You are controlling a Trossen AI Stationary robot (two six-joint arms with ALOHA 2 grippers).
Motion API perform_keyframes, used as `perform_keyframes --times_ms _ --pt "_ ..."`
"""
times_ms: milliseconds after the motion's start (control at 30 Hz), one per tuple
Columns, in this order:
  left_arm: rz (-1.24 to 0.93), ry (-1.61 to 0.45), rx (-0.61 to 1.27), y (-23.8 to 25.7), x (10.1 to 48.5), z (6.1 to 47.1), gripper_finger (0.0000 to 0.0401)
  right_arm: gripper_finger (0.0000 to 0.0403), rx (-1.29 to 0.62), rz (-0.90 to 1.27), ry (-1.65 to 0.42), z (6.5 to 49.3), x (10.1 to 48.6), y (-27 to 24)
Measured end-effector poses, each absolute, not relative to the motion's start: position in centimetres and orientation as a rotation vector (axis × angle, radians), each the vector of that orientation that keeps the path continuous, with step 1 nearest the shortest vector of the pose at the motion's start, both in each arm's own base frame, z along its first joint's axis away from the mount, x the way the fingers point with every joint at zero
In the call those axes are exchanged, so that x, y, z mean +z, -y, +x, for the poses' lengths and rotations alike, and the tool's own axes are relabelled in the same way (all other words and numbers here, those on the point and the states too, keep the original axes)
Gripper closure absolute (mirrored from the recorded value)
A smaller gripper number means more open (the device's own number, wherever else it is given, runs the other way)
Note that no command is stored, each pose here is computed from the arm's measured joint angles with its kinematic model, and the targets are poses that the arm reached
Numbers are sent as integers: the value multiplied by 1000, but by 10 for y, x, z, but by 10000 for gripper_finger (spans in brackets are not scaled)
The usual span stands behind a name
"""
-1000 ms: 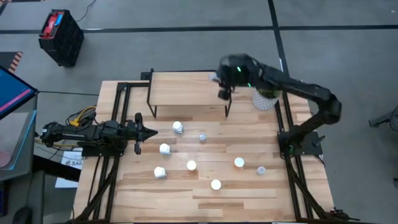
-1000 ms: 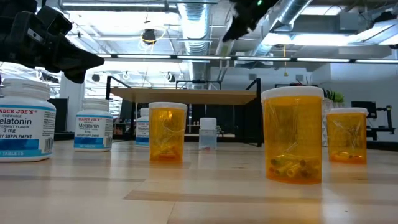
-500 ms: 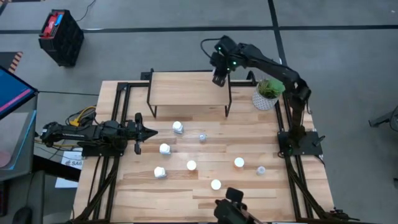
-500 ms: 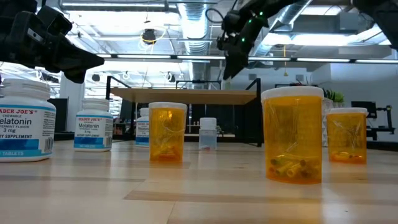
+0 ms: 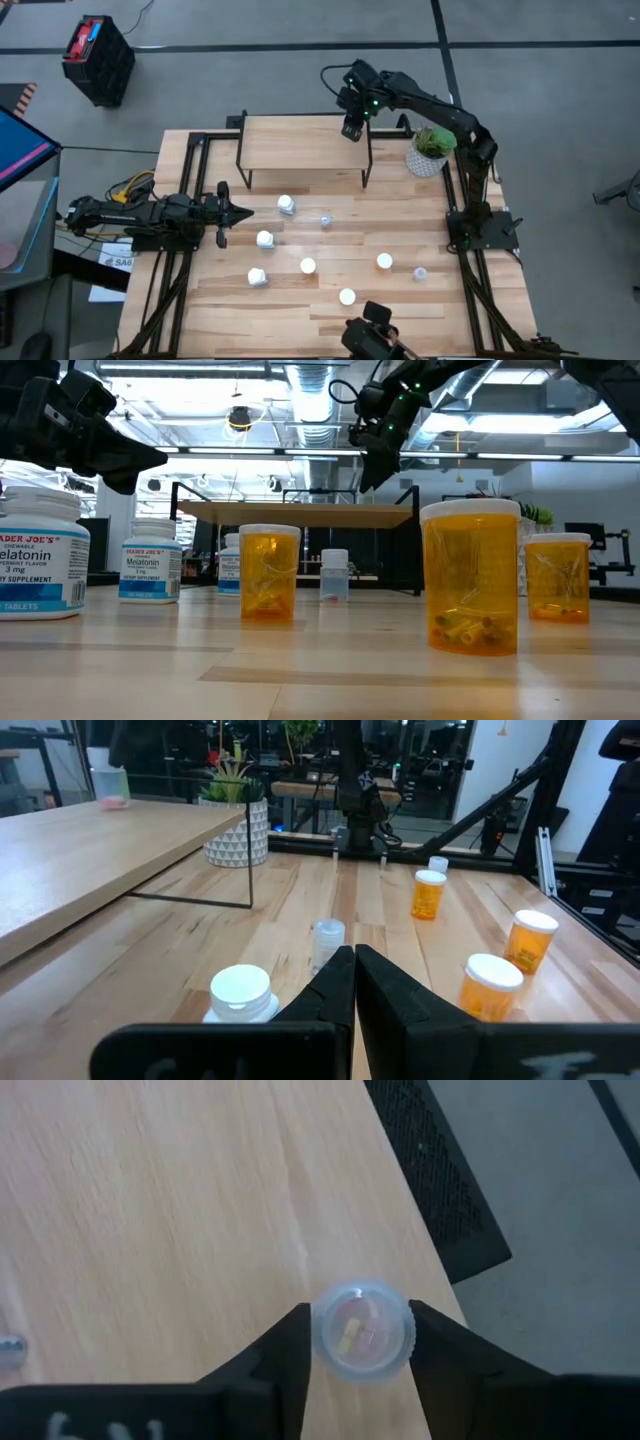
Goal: Pick and place medicine bottles onto shelf by color
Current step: Put the top right transparent pill bottle on the shelf, then put the bottom transparent pill bottle aligned with the other transparent pill bottle on the shelf
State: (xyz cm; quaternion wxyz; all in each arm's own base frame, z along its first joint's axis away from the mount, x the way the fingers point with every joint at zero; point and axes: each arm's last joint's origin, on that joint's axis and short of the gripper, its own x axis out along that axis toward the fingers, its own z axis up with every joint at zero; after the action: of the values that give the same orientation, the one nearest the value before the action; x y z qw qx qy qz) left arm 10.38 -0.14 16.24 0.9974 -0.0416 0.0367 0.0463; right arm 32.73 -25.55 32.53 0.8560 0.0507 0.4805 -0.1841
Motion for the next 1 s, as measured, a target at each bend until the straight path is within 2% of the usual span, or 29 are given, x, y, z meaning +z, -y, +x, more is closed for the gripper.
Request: perform_keyframes --times_ms 200,333,467,667,900,1000 --pt "-84 -73 93 1 162 104 401 179 -392 98 -992 329 326 257" --pt "-85 -73 93 1 162 104 401 159 -390 103 -1003 328 326 256" --pt "-87 -74 93 1 162 104 401 155 -390 100 -1006 327 333 253" --pt "-87 -74 93 1 162 104 401 154 -397 95 -995 323 364 241" --pt "-87 -74 93 1 162 104 401 154 -366 119 -1010 317 403 210" --pt "-87 -74 93 1 162 104 401 154 -324 135 -1083 312 409 192"
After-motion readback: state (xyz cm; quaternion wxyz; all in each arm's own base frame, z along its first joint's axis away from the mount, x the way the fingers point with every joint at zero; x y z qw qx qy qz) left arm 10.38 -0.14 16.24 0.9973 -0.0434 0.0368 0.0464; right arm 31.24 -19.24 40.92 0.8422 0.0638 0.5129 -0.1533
